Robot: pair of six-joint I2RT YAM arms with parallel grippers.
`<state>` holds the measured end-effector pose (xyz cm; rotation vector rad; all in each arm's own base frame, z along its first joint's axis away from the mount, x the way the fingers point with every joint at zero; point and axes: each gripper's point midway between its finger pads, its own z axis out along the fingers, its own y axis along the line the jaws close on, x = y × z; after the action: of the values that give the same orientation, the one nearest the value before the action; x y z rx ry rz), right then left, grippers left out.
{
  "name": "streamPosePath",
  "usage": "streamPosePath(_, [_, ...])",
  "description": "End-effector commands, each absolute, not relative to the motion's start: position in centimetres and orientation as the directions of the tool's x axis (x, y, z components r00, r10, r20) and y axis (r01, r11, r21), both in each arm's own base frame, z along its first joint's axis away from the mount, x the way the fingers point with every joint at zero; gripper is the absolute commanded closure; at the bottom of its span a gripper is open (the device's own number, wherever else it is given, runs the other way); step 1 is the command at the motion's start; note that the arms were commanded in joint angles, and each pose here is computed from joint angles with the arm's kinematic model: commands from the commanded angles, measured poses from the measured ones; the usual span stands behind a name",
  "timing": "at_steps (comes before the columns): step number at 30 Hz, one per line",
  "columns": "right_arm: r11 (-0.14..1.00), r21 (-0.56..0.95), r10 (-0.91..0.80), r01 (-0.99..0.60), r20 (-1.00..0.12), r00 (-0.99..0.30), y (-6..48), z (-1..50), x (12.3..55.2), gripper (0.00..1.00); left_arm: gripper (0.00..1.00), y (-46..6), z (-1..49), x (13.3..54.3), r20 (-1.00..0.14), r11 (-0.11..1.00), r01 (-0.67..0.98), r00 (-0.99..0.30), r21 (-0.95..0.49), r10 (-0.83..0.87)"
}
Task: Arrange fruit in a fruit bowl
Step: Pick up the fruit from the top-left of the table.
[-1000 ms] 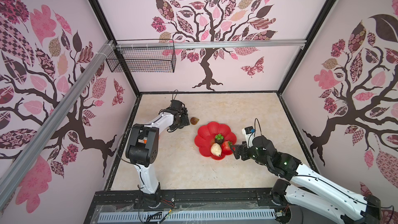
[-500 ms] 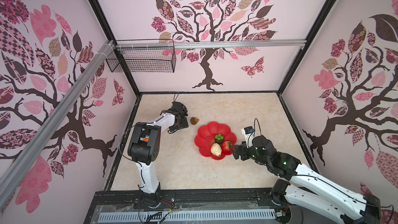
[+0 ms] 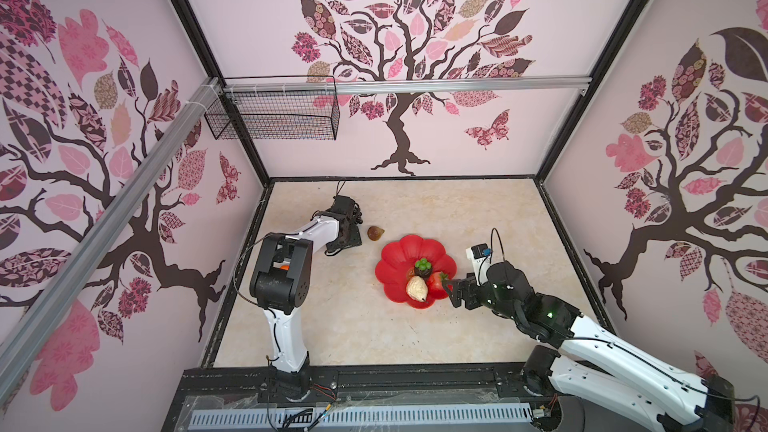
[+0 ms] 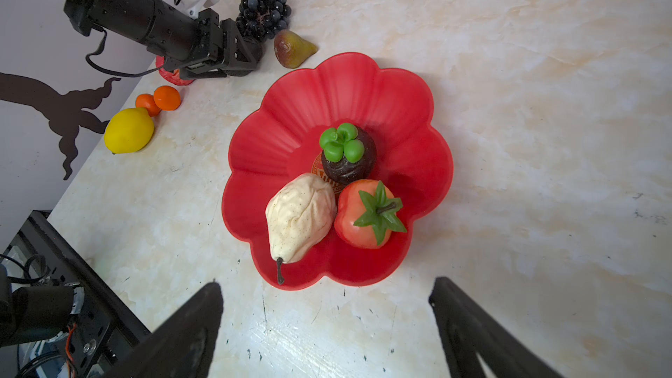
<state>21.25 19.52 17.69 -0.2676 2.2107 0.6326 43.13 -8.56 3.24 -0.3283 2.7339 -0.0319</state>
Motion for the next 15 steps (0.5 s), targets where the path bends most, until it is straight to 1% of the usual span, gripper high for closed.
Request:
streamPosePath(1, [0.848, 0.363, 0.020, -0.386, -0.750, -0.662, 19.7, 17.8, 21.1, 0.08, 0.31, -8.5, 3.9, 44.9, -0.408, 0.974, -0.218, -0.885, -0.065, -0.225])
streamPosePath(9, [0.851, 0.363, 0.023, -0.380, -0.747, -0.664, 19.6, 18.1, 21.1, 0.08, 0.43, -9.0, 3.7, 45.1, -0.404, 0.972, -0.208, -0.885, -0.106, -0.233])
streamPosePath(15, [0.849, 0.370, 0.028, -0.377, -0.744, -0.668, 19.9, 18.4, 21.3, 0.08, 0.48, -9.9, 5.3, 44.2, -0.449, 0.962, -0.186, -0.855, -0.201, -0.259])
